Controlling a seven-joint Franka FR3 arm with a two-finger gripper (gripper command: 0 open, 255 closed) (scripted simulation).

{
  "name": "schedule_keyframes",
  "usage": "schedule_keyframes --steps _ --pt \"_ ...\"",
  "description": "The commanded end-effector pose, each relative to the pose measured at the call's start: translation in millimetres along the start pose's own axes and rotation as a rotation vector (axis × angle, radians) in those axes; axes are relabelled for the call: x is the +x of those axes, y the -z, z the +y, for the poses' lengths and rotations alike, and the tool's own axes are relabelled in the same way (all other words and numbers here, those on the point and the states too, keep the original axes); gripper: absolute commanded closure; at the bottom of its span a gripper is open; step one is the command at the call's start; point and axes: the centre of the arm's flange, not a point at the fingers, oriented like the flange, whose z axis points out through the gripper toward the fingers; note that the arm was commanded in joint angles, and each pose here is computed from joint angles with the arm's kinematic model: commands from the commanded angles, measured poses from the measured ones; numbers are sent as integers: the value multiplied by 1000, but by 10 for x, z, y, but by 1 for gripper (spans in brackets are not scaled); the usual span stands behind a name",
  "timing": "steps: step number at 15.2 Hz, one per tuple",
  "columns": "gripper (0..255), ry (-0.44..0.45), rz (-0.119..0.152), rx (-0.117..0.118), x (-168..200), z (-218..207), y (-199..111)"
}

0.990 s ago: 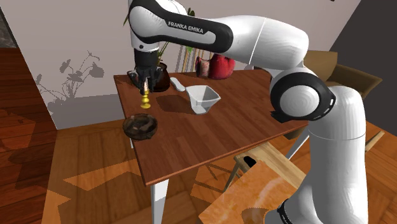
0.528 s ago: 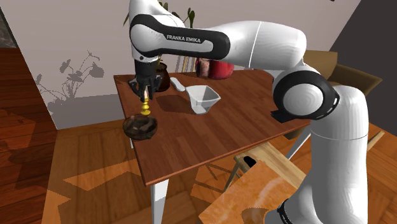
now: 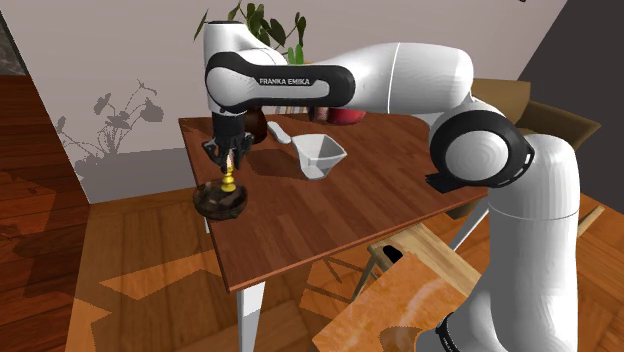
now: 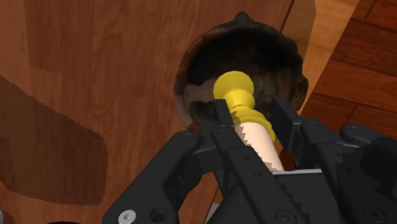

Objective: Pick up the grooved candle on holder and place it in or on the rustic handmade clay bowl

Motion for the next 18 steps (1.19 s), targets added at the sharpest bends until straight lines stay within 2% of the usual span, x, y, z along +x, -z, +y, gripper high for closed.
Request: schedule_keyframes --steps 1,7,8,13,17,18 --pt "255 0 0 0 -10 8 -26" --pt "255 0 0 0 -9 8 -26" --pt "0 0 0 0 -9 8 -26" --pt "0 0 0 0 -9 8 -26" --pt "0 0 0 0 -10 8 474" --pt "0 0 0 0 -10 8 474"
